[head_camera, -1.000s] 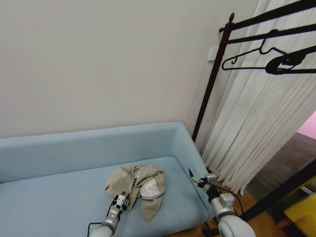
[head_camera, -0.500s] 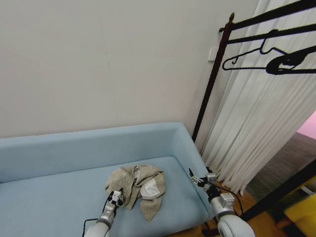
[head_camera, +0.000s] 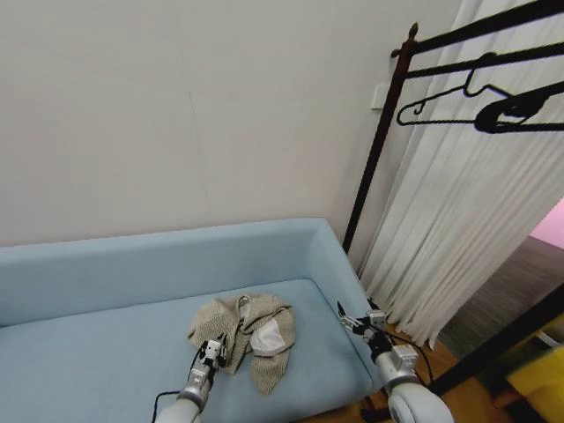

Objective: Pick up the clothes from the sofa and hang them on the clothes hanger.

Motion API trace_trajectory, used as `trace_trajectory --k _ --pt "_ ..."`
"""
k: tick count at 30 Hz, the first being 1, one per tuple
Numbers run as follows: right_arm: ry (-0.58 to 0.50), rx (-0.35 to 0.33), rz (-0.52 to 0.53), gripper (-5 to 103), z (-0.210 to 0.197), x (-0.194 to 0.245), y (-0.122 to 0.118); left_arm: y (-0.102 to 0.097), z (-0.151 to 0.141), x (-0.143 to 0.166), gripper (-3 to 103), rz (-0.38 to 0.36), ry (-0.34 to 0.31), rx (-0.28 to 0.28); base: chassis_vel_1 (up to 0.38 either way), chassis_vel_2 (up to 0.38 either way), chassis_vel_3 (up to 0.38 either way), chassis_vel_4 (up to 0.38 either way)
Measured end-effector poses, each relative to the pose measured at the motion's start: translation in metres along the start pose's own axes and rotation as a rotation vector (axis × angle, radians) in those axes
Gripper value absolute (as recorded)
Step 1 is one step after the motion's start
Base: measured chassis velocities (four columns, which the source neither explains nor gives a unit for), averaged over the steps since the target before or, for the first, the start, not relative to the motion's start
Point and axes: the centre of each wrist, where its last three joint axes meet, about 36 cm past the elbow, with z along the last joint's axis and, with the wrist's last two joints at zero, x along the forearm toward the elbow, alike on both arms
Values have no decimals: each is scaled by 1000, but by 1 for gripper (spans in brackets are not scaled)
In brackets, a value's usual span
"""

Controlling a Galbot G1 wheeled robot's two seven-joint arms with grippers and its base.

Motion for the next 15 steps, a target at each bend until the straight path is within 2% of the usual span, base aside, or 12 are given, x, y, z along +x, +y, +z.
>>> trace_trajectory --k 1,5,7,11,13,15 --pt "0 0 0 100 0 0 0 0 0 0 26 0 0 0 0 0 0 0" --pt "5 4 0 100 2 0 0 -12 6 -7 48 -1 19 -15 0 0 0 0" --pt "6 5 0 100 2 0 0 -14 7 -8 48 -5 23 -19 0 0 0 0" --pt "14 6 2 100 5 0 -1 -18 12 -13 70 -46 47 -52 0 0 0 0" --pt "15 7 3 100 5 0 -1 -17 13 -14 70 -54 51 -62 0 0 0 0" --pt "17 6 3 100 6 0 -1 -17 15 -15 79 -62 54 -83 0 0 0 0"
